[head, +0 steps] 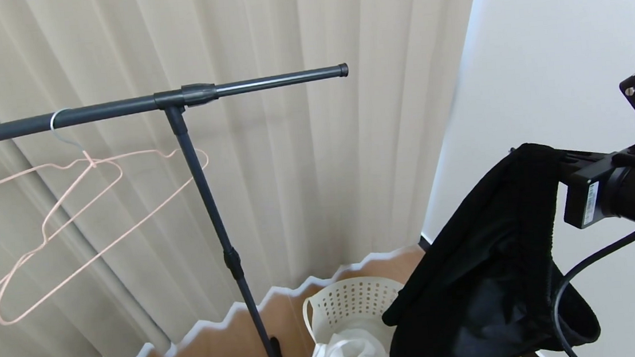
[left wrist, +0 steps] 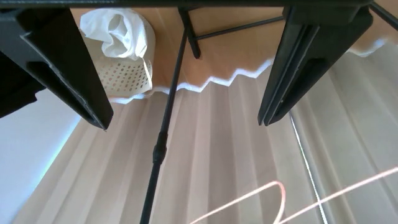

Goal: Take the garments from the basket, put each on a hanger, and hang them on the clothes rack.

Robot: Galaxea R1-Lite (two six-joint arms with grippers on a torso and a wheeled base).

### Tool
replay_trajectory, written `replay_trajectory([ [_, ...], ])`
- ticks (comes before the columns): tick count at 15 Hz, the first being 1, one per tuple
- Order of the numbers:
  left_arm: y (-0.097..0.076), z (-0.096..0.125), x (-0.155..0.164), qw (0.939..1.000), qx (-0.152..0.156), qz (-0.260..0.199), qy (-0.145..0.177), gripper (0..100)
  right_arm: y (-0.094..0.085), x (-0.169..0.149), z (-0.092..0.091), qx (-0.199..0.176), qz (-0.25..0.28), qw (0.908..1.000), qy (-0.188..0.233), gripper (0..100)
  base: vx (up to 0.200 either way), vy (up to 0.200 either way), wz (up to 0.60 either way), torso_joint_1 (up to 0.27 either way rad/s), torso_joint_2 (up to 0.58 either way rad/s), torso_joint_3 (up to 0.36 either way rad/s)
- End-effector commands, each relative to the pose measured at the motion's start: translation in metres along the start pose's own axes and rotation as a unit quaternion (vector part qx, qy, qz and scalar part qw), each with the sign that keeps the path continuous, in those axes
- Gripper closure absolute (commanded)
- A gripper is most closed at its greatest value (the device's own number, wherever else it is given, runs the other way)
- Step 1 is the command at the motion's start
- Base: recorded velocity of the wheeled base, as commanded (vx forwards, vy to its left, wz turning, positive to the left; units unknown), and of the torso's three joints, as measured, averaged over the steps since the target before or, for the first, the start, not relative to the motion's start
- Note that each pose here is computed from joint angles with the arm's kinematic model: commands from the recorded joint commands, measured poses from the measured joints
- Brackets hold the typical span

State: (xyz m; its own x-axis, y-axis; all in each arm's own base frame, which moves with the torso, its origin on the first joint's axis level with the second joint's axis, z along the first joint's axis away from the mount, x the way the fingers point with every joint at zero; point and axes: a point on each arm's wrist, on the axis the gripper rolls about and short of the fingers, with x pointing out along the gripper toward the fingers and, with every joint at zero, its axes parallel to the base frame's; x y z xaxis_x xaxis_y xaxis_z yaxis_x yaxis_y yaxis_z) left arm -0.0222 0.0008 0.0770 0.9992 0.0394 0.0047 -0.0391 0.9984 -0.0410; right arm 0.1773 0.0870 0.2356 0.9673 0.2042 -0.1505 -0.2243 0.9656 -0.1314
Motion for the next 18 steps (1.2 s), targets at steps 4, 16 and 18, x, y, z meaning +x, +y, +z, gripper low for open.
replay_trajectory([
  [4, 0.000, 0.000, 0.000, 1.0000, 0.000, 0.001, -0.001, 0, 0.000, -0.003, -0.003, -0.017, 0.001, 0.9999, 0.003, 100, 0.000, 0.000, 0.00, 0.245, -0.56, -0.321],
  [16, 0.000, 0.000, 0.000, 1.0000, -0.001, 0.001, -0.001, 0, -0.004, -0.004, -0.013, -0.044, -0.004, 0.9989, 0.016, 100, 0.000, 0.000, 0.05, 0.119, -0.26, -0.150],
  [18, 0.000, 0.000, 0.000, 1.0000, -0.001, 0.001, -0.001, 0, -0.004, -0.006, -0.012, -0.047, -0.005, 0.9988, 0.013, 100, 0.000, 0.000, 0.60, 0.000, 0.00, 0.002],
])
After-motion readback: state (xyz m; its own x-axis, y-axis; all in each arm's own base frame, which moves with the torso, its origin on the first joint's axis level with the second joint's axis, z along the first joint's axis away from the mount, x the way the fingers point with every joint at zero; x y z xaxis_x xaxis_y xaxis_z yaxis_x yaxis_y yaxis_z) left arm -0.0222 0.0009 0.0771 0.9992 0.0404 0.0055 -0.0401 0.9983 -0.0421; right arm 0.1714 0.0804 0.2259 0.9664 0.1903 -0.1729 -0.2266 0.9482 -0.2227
